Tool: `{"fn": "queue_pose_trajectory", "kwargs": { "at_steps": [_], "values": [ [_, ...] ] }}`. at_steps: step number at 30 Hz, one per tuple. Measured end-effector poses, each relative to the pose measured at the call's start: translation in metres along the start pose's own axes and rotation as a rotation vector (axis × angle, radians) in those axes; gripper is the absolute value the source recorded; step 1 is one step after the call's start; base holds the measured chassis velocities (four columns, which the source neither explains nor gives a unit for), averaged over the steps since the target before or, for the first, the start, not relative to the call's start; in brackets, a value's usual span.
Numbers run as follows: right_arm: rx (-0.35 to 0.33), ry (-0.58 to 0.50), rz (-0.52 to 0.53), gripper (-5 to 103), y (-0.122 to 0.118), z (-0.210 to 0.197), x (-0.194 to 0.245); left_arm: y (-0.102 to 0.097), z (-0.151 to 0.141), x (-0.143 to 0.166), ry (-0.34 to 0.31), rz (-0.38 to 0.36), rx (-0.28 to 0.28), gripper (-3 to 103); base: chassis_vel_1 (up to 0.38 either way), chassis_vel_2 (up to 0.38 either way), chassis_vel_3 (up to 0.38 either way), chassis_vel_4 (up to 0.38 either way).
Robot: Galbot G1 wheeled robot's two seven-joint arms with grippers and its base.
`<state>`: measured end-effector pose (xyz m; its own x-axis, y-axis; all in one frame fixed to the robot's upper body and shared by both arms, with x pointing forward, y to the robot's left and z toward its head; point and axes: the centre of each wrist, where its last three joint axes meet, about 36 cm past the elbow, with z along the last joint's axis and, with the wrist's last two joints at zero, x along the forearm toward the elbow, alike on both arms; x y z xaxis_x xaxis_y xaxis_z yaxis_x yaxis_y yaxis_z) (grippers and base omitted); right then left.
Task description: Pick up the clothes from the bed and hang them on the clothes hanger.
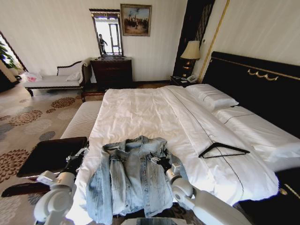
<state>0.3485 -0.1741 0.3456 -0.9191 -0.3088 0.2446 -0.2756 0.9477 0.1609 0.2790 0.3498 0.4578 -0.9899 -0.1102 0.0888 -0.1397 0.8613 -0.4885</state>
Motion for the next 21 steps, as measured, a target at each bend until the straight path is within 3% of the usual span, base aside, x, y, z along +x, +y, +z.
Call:
{"fn": "queue_pose_trajectory", "kwargs": {
  "at_steps": [3, 8, 12, 15, 17, 21],
  "values": [
    [0.011, -0.029, -0.027, 100, -0.002, 0.005, -0.003, -0.008, -0.006, 0.004, -0.014, -0.004, 0.001, 100, 0.000, 0.000, 0.000, 0.000],
    [0.098, -0.028, -0.045, 100, 0.006, 0.031, 0.001, -0.021, -0.017, 0.012, -0.031, -0.017, 0.002, 100, 0.000, 0.000, 0.000, 0.000],
    [0.164, -0.010, -0.062, 100, 0.007, 0.048, 0.002, -0.020, -0.003, 0.017, 0.007, -0.036, -0.032, 100, 0.000, 0.000, 0.000, 0.000],
    [0.209, 0.003, -0.074, 101, 0.002, 0.060, -0.002, -0.018, 0.011, 0.020, 0.037, -0.055, -0.023, 100, 0.000, 0.000, 0.000, 0.000],
    [0.241, 0.019, -0.078, 94, -0.003, 0.069, -0.011, -0.015, 0.024, 0.022, 0.053, -0.085, 0.027, 100, 0.000, 0.000, 0.000, 0.000],
    [0.268, 0.046, -0.076, 84, -0.003, 0.071, -0.019, -0.008, 0.033, 0.022, 0.061, -0.117, 0.042, 100, 0.000, 0.000, 0.000, 0.000]
  ]
}}
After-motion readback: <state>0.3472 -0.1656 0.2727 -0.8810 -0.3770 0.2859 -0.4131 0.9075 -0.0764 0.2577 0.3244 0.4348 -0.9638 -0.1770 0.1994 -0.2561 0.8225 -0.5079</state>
